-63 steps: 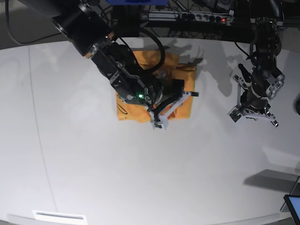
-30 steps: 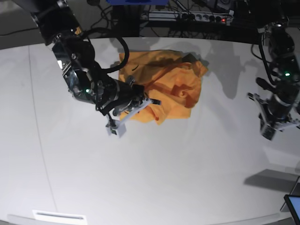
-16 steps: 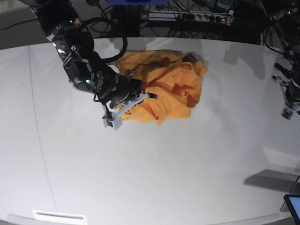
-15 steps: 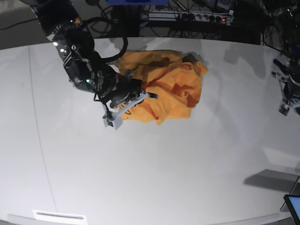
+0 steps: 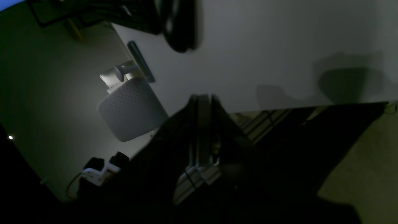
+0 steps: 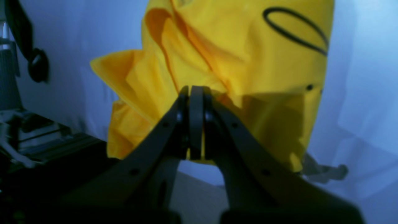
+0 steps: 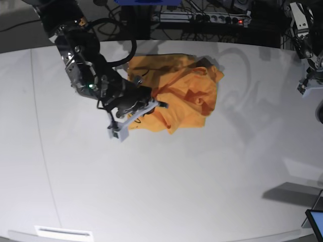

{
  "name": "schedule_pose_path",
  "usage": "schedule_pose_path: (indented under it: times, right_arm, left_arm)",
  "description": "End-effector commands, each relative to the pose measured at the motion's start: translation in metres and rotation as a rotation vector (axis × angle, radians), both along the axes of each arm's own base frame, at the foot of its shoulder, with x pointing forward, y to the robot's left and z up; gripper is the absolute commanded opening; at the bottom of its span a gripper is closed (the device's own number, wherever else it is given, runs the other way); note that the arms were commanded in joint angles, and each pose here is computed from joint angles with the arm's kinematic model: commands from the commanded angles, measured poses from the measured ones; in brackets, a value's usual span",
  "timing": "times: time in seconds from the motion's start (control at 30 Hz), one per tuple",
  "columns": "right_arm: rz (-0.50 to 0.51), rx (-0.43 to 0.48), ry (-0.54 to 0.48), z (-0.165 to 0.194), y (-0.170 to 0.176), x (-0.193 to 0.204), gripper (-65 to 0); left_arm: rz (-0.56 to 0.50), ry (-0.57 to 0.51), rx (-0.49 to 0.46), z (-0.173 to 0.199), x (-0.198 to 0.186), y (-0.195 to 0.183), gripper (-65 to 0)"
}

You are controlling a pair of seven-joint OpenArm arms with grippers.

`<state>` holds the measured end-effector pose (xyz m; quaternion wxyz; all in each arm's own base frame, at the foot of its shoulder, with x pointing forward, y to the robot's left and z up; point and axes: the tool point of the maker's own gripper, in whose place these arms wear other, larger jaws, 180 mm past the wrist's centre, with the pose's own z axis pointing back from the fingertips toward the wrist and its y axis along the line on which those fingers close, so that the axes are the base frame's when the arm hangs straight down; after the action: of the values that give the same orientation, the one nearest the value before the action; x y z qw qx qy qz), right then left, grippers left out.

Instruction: Fold the T-shirt properly

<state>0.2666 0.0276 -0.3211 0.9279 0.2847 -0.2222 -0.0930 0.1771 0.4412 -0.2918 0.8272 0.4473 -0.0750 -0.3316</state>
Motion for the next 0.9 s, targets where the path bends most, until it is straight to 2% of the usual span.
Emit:
schedule_pose_path:
  times: [0.0, 0.17, 0.27, 0.5, 0.73, 0.87]
  right_arm:
    - [-0.018, 0.004, -0.027, 0.006, -0.005, 0.005, -65.0]
    - [-0.034, -0.039, 0.007, -0.008, -0.024, -0.003, -65.0]
    - [-0.036, -0.038, 0.036, -0.017, -0.024, -0.013, -65.0]
    - [-0.023, -0.001, 0.055, -0.016, -0.009, -0.02, -65.0]
    - [0.039, 0.047, 0.048, -0.006, 0.024, -0.027, -65.0]
    - [0.043, 0.047, 0.043, -0.005, 0.025, -0.026, -65.0]
  left_arm:
    - [-0.003, -0.009, 0.056, 0.014, 0.002, 0.007, -65.0]
    - [-0.002, 0.049, 0.066, 0.007, -0.015, 0.01, -65.0]
    - [-0.004, 0.06, 0.061, 0.003, -0.018, 0.008, -65.0]
    - [-0.003, 0.062, 0.058, 0.002, -0.018, 0.007, -65.0]
    - [0.002, 0.056, 0.062, 0.004, -0.018, 0.009, -65.0]
    - [0.004, 0.058, 0.063, 0.004, -0.019, 0.01, -65.0]
